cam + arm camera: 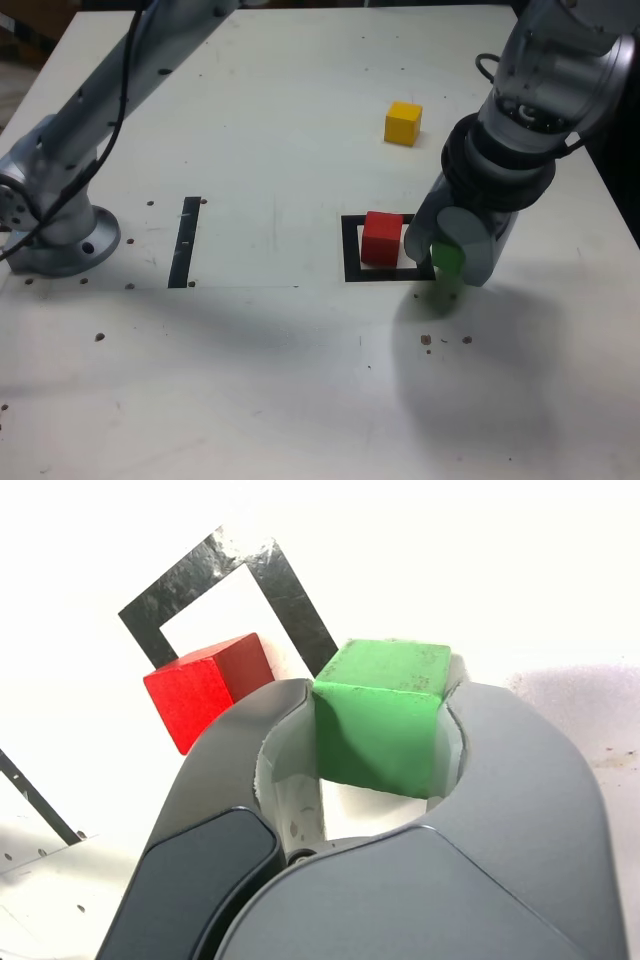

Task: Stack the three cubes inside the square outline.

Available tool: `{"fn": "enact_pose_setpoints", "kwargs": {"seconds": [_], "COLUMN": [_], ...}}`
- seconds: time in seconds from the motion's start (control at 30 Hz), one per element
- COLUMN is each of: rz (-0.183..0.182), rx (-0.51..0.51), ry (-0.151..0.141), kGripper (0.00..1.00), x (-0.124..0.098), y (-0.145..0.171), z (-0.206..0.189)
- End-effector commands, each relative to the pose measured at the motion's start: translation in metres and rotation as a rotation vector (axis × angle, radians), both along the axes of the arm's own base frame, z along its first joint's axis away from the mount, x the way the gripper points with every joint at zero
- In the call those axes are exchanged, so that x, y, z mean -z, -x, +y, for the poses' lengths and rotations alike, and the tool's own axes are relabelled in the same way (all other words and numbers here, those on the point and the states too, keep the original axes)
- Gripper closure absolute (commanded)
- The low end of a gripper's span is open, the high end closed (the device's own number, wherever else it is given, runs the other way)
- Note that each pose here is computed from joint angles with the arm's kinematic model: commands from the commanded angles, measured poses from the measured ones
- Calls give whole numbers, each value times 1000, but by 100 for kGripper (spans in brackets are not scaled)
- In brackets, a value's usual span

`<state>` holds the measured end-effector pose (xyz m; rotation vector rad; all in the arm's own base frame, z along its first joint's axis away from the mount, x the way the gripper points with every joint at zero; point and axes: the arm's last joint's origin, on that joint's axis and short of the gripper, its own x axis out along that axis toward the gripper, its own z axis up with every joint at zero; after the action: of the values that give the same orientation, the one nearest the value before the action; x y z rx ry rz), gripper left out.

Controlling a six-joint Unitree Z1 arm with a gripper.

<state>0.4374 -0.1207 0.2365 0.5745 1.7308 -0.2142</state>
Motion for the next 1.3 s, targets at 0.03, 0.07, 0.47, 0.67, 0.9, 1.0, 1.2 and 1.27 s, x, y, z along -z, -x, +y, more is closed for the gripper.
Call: {"fn": "enact_pose_setpoints", "kwargs": {"seconds": [0.03,0.07,0.47,0.67,0.9,1.0,1.2,1.27], "rz": [11,13,5,-48,-50,-24,-3,0], "rx": [2,3,17,-15,-99,-148,-230,-245], "ry": [3,5,-6,-36,-50,-57,-47,-42], "kGripper": [41,36,2,1,1,1,1,1], "x": [2,3,-11,-64,-95,-89,-67,-59], "y": [-1,-1,4,34,66,71,70,68], "z": [1,1,6,45,124,160,229,246]}}
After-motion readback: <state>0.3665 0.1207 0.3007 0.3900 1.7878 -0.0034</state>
